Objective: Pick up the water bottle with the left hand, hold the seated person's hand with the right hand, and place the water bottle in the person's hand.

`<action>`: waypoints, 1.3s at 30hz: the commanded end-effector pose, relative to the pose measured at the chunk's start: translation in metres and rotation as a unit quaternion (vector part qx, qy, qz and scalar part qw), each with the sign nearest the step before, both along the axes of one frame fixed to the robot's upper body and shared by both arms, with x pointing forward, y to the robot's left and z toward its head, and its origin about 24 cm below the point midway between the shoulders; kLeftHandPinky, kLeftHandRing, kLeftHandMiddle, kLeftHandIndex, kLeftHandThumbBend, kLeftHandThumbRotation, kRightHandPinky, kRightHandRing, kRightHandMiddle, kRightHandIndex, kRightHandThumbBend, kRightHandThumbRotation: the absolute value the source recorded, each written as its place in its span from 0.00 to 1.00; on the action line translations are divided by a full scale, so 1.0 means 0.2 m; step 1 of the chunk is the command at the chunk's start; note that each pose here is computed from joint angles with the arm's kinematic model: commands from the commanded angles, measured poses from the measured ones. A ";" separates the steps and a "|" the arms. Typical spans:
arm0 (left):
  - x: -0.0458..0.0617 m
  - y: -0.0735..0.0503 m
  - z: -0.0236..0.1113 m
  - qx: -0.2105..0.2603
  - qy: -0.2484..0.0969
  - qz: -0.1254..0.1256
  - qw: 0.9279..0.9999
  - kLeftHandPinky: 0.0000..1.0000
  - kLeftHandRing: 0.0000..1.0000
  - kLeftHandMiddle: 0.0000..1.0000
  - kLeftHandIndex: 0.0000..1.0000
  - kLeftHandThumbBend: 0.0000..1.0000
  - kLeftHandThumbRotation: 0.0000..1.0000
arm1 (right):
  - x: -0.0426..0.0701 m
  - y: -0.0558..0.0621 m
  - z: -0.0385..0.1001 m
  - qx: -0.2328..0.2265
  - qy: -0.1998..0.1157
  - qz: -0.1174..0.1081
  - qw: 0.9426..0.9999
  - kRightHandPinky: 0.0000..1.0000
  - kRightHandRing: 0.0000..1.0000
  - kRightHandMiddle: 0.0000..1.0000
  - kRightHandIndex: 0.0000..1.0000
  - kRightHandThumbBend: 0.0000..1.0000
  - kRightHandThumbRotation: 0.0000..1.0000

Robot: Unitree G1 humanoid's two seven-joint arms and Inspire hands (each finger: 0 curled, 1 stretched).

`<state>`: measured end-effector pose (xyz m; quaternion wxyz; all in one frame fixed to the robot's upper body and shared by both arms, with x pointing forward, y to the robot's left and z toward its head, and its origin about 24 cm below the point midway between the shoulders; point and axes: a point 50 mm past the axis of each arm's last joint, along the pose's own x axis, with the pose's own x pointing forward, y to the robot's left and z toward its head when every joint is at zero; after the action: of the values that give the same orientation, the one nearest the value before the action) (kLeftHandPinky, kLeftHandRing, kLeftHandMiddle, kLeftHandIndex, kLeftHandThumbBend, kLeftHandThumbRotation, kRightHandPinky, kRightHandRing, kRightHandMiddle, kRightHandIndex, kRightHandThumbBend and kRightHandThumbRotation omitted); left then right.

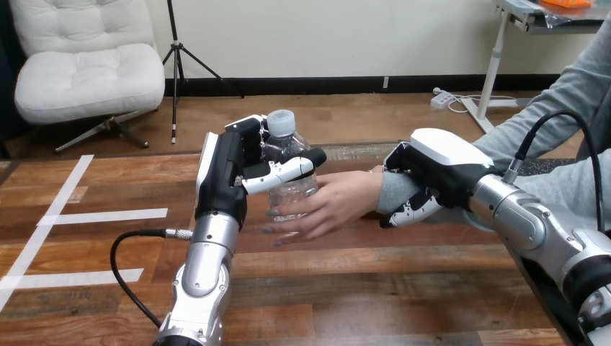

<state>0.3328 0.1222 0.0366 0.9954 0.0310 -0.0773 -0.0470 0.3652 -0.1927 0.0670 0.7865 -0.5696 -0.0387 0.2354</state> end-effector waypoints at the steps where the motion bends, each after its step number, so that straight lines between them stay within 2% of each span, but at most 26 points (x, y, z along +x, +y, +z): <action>1: 0.10 -0.12 0.23 -0.005 -0.078 -0.030 0.996 0.33 0.37 0.41 0.40 0.68 0.00 | 0.12 0.11 0.30 0.038 -0.102 0.022 0.994 0.22 0.26 0.31 0.32 0.62 0.00; 20: 0.10 -0.17 0.23 -0.006 -0.076 -0.040 0.996 0.33 0.37 0.41 0.40 0.68 0.00 | 0.12 0.11 0.30 0.039 -0.099 0.021 0.994 0.22 0.26 0.32 0.32 0.62 0.00; 39: 0.09 -0.19 0.23 -0.010 -0.074 -0.050 0.996 0.33 0.37 0.41 0.40 0.69 0.00 | 0.12 0.10 0.30 0.038 -0.098 0.020 0.994 0.22 0.26 0.32 0.32 0.62 0.00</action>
<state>0.3316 0.1101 0.0352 0.9956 0.0248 -0.0735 -0.0532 0.3655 -0.1927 0.0666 0.7870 -0.5700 -0.0354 0.2333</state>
